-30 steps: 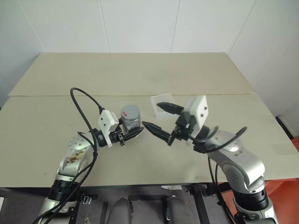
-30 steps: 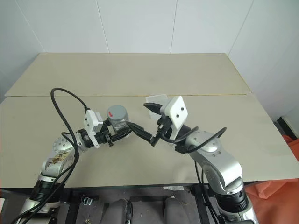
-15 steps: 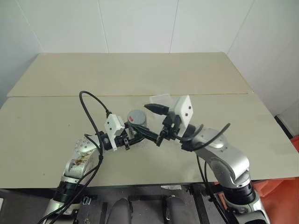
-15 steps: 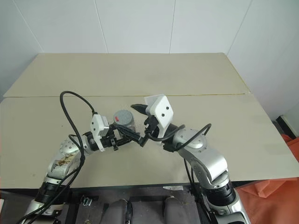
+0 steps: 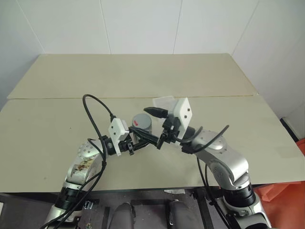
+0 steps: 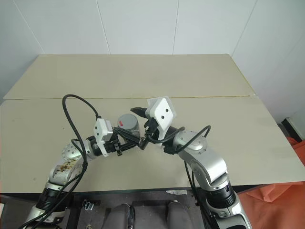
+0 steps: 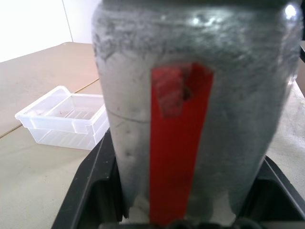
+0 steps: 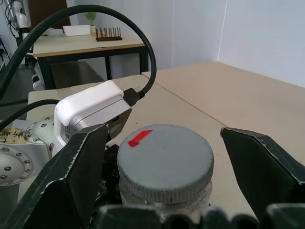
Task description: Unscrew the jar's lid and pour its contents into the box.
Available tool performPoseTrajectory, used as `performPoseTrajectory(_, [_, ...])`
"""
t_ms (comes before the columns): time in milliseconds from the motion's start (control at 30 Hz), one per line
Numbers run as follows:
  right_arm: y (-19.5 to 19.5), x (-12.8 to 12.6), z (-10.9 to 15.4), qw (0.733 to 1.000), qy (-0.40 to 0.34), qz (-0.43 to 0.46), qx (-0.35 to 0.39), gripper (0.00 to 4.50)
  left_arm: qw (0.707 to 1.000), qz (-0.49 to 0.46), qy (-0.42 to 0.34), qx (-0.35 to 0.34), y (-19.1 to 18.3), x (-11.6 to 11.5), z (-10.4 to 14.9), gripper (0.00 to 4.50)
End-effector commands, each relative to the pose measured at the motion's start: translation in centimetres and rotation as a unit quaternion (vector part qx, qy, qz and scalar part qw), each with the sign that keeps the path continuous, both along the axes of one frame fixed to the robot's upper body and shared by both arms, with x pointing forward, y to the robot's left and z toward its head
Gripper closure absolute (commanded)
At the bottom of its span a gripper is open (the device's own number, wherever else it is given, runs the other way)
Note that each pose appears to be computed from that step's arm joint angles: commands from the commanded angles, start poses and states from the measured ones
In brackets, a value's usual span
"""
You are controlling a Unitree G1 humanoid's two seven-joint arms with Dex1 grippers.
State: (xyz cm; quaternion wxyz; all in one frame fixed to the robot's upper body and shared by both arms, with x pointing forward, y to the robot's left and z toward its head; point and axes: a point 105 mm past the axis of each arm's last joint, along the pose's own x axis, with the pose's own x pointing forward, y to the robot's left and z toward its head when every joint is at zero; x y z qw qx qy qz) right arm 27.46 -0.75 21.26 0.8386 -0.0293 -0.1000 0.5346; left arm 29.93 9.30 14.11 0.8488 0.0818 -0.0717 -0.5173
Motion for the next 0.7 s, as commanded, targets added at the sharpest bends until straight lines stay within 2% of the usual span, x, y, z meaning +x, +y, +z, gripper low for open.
performPoseTrajectory(33, [0.3, -0.6, 0.7, 1.0, -0.024, 0.014, 0.003, 1.3, 1.0, -0.008, -0.018, -0.023, -0.2, -0.4, 1.4, 2.15])
performPoseTrajectory(67, [0.3, -0.6, 0.7, 1.0, -0.025, 0.014, 0.003, 1.66, 1.0, -0.009, -0.018, -0.024, -0.3, -0.4, 1.4, 2.15])
performPoseTrajectory(100, [0.2, -0.5, 0.6, 1.0, -0.025, 0.013, 0.002, 1.77, 1.0, -0.009, -0.018, -0.023, -0.3, -0.4, 1.4, 2.15])
performPoseTrajectory(367, [0.0, -0.5, 0.4, 0.999, -0.031, 0.027, -0.014, 1.77, 0.999, -0.033, -0.018, -0.017, -0.5, -1.0, 1.3, 2.15])
performPoseTrajectory(533, [-1.1, -1.1, 0.4, 0.991, -0.029, 0.123, -0.048, 1.77, 0.997, -0.078, -0.015, -0.014, -1.0, -2.3, 1.7, 2.15])
performPoseTrajectory(700, [-2.6, -1.1, 1.0, 0.968, -0.03, 0.234, -0.087, 1.77, 0.993, -0.116, -0.018, -0.013, -1.4, -3.6, 2.4, 2.15])
